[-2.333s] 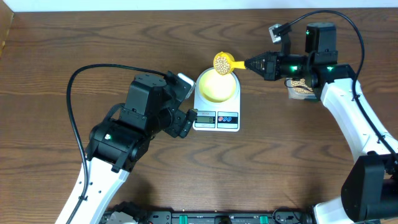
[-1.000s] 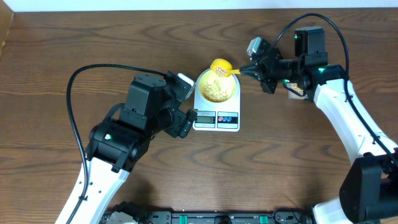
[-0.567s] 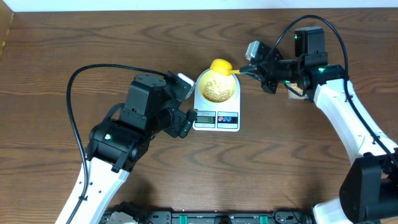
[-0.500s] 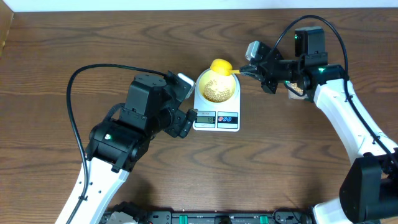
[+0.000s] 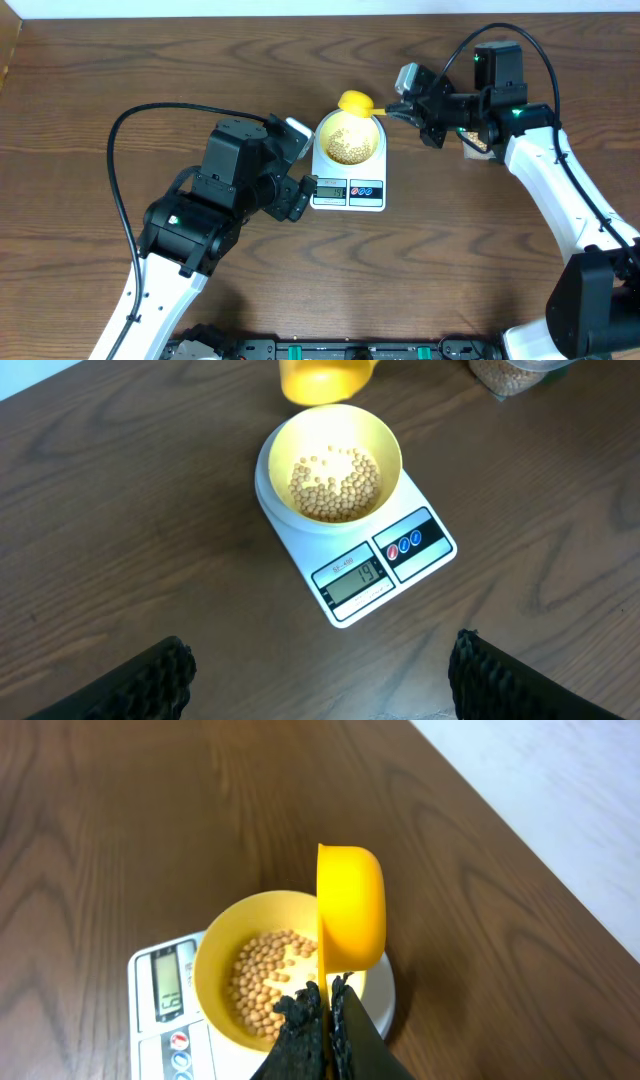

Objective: Scoop item into bowl and weigh 50g on scale
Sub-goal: 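Carry the empty scoop back right over the soybean tub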

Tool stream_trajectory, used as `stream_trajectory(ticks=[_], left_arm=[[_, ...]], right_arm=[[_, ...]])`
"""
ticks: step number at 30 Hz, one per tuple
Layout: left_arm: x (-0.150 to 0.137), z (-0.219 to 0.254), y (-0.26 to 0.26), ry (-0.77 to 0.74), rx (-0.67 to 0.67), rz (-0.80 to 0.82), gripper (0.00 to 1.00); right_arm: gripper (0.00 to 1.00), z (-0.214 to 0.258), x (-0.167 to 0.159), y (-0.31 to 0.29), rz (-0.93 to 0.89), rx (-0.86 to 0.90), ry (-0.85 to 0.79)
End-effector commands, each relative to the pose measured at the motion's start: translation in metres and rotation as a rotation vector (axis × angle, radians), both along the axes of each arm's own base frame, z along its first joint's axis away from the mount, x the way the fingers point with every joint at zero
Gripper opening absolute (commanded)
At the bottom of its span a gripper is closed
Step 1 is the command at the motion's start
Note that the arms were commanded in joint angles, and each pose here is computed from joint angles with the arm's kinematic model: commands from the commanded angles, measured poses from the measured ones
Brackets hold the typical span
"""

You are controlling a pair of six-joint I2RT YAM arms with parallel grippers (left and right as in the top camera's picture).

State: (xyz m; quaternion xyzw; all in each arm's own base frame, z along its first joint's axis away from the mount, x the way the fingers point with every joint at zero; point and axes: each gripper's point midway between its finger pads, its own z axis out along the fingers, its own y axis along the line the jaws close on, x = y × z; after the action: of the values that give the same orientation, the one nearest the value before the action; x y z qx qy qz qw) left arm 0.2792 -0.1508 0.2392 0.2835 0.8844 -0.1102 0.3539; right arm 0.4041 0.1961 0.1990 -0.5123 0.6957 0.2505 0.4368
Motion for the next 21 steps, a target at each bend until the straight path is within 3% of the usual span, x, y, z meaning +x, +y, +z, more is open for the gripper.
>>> stream_trajectory(ticks=[1, 7, 12, 21], left_arm=[[0.000, -0.001, -0.001, 0.005, 0.000, -0.011, 0.83], [0.000, -0.001, -0.001, 0.005, 0.000, -0.011, 0.84], [0.000, -0.001, -0.001, 0.005, 0.000, -0.011, 0.83], [0.000, -0.001, -0.001, 0.005, 0.000, -0.011, 0.83]], right_arm=[[0.01, 0.026, 0.009, -0.008, -0.130, 0.026, 0.015], [0.01, 0.063, 0.031, -0.057, -0.445, -0.077, -0.104], [0.01, 0.085, 0.045, -0.137, -0.846, -0.125, -0.128], [0.01, 0.070, 0.038, -0.216, -1.159, -0.196, -0.046]])
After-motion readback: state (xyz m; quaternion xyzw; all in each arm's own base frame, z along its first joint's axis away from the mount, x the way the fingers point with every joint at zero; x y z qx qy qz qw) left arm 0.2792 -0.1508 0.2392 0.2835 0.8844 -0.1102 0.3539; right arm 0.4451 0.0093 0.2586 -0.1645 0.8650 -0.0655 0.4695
